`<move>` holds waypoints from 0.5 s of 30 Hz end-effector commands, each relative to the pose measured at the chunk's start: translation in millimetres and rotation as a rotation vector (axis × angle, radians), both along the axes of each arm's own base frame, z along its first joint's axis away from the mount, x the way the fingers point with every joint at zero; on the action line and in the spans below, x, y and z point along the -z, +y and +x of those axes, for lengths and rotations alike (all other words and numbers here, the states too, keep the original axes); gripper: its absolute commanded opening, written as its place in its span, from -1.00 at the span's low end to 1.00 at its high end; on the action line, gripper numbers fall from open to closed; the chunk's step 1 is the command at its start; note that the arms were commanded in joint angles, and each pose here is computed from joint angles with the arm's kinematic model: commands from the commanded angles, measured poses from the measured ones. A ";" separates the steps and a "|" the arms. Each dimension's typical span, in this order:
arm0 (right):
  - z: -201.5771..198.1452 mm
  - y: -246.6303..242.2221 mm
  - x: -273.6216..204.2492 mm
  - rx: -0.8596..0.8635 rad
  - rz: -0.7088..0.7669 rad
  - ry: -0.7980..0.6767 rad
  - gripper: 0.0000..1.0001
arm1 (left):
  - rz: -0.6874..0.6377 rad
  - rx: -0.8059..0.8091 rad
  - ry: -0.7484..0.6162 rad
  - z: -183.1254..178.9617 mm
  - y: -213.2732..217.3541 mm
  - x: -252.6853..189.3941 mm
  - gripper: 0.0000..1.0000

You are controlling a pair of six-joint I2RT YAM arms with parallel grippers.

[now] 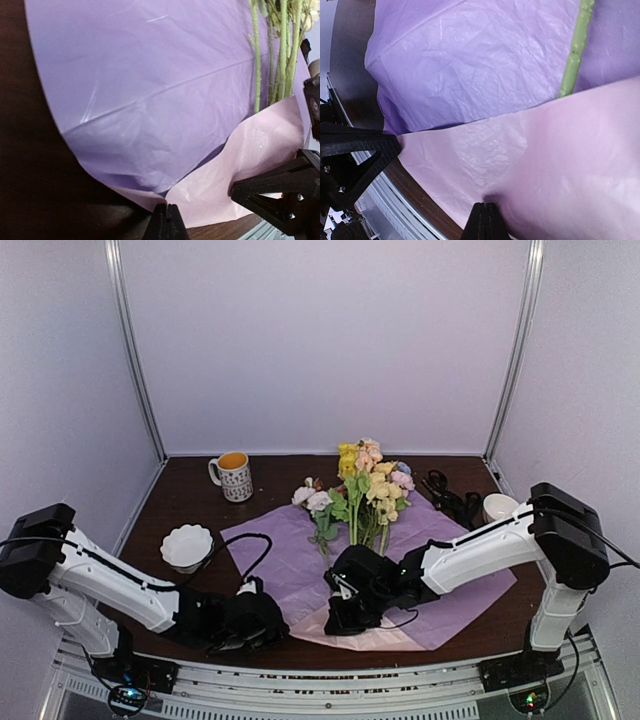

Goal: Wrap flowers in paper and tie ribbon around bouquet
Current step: Pick up the one-fourth-folded wrapping paper from the center of the board, then fold the 1/4-folded wrapping paper at the center of the board.

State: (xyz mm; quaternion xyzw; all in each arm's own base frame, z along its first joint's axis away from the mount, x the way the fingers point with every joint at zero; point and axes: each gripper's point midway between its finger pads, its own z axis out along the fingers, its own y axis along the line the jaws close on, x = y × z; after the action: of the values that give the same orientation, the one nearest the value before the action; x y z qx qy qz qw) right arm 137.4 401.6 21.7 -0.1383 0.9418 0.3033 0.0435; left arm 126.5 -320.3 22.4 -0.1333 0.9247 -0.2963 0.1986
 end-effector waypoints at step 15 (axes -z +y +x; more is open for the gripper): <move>17.4 -1.9 8.3 0.207 0.235 0.127 -1.00 | 0.283 0.621 -0.401 3.5 -98.3 -86.8 -1.00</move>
State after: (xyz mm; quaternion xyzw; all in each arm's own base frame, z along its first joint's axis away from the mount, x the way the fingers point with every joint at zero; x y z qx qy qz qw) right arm 151.1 401.3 21.3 -0.0509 0.9166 0.3947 0.0373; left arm 137.4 -393.9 100.0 0.1269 0.9195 -0.2441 0.2807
